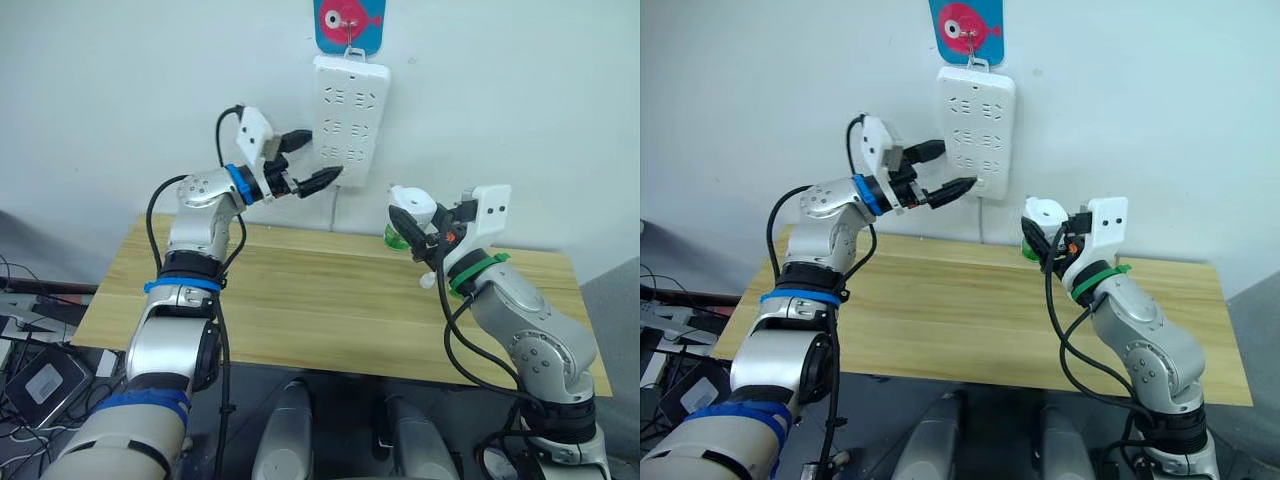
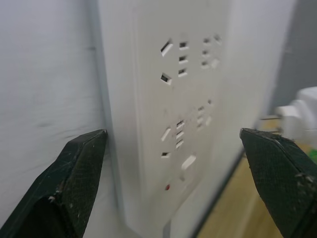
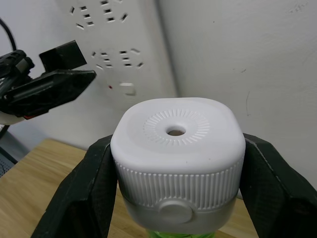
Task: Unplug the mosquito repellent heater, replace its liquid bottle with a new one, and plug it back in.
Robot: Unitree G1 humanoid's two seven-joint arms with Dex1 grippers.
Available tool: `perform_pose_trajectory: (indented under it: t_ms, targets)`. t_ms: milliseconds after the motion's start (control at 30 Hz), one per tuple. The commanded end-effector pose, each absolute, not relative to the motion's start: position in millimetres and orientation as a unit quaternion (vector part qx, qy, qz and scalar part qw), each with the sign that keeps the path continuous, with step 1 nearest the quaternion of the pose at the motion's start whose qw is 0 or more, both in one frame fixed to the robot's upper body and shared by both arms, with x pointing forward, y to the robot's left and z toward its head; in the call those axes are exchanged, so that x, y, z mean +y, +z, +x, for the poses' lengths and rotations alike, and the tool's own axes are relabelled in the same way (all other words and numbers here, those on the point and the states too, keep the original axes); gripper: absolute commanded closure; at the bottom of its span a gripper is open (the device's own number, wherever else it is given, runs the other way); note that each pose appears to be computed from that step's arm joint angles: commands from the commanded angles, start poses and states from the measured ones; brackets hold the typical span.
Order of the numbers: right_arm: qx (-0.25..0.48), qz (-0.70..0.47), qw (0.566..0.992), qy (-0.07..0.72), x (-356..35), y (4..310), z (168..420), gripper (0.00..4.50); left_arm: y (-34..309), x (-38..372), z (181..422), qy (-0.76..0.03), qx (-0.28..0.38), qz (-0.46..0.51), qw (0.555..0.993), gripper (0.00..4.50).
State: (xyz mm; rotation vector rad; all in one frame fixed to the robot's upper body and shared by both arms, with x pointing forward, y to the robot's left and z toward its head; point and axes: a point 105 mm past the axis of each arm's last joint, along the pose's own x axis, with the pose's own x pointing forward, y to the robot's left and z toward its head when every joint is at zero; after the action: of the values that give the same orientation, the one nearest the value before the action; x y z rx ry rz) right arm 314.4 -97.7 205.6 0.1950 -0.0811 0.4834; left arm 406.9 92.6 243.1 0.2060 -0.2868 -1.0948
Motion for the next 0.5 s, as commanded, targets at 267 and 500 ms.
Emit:
perform_pose_trajectory:
  t_ms: [267, 500]
  targets:
    - [-0.085, 0.088, 0.955, 0.27, -87.3, 237.1, 298.7, 1.5, 271.4, 87.3, 404.7, -0.561, -0.135, 0.049, 0.815, 1.23]
    - [-0.096, 0.057, 0.956, 0.27, -79.4, 251.2, 304.0, 1.5, 263.9, 84.8, 402.3, -0.579, -0.105, 0.015, 0.808, 3.22]
